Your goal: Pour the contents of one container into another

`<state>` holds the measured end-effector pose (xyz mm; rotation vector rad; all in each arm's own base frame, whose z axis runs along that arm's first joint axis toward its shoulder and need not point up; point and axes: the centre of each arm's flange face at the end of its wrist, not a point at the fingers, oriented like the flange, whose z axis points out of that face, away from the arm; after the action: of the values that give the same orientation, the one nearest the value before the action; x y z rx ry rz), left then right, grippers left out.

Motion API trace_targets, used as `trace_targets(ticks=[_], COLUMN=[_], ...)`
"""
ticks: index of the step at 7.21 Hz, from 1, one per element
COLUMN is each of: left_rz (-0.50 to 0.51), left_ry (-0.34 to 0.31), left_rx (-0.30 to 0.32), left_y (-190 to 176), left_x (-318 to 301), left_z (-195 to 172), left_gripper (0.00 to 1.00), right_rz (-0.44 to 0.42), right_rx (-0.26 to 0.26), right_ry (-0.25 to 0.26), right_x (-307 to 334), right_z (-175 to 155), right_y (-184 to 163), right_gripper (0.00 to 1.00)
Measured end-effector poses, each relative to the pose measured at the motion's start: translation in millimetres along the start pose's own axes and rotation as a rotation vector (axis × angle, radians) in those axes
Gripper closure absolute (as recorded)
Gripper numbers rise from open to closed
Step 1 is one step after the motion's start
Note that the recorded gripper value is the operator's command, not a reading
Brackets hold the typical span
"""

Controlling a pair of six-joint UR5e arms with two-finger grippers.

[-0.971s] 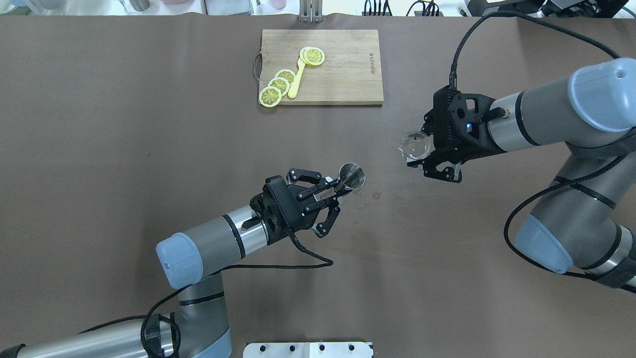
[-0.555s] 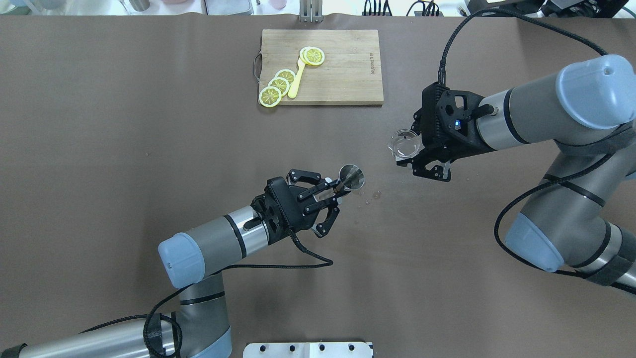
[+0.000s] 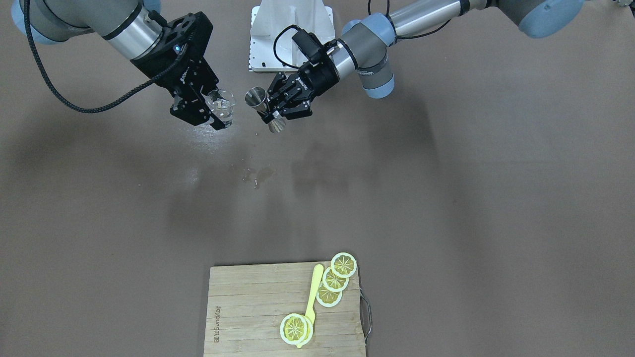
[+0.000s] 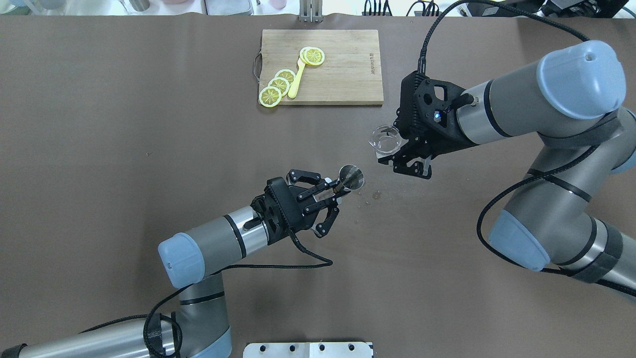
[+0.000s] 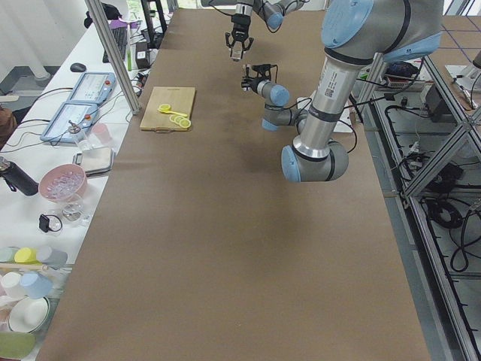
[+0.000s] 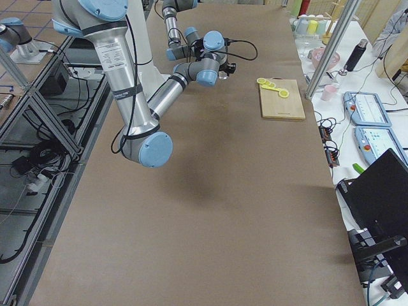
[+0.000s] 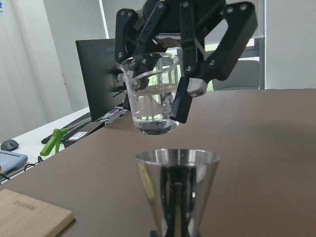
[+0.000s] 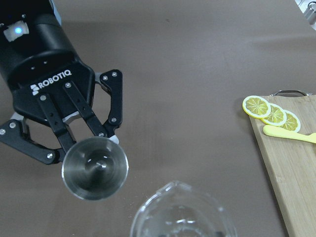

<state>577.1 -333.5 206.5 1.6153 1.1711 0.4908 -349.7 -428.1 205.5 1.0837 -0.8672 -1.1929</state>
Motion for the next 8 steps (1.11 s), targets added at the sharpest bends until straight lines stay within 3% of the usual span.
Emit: trace_targets(ticks=[8], left_rz=[0.001], left_ry=[0.000], left_rx=[0.001], left_y=[-0.1], left_x=[-0.2], left_z=[-0.1], left_gripper=[1.00], right_rz=[-0.051], right_rx=[-0.106], right_ry=[-0.058], right_x=[-32.7], right_z=[-13.7], right_y=[-19.9], right_gripper=[1.00])
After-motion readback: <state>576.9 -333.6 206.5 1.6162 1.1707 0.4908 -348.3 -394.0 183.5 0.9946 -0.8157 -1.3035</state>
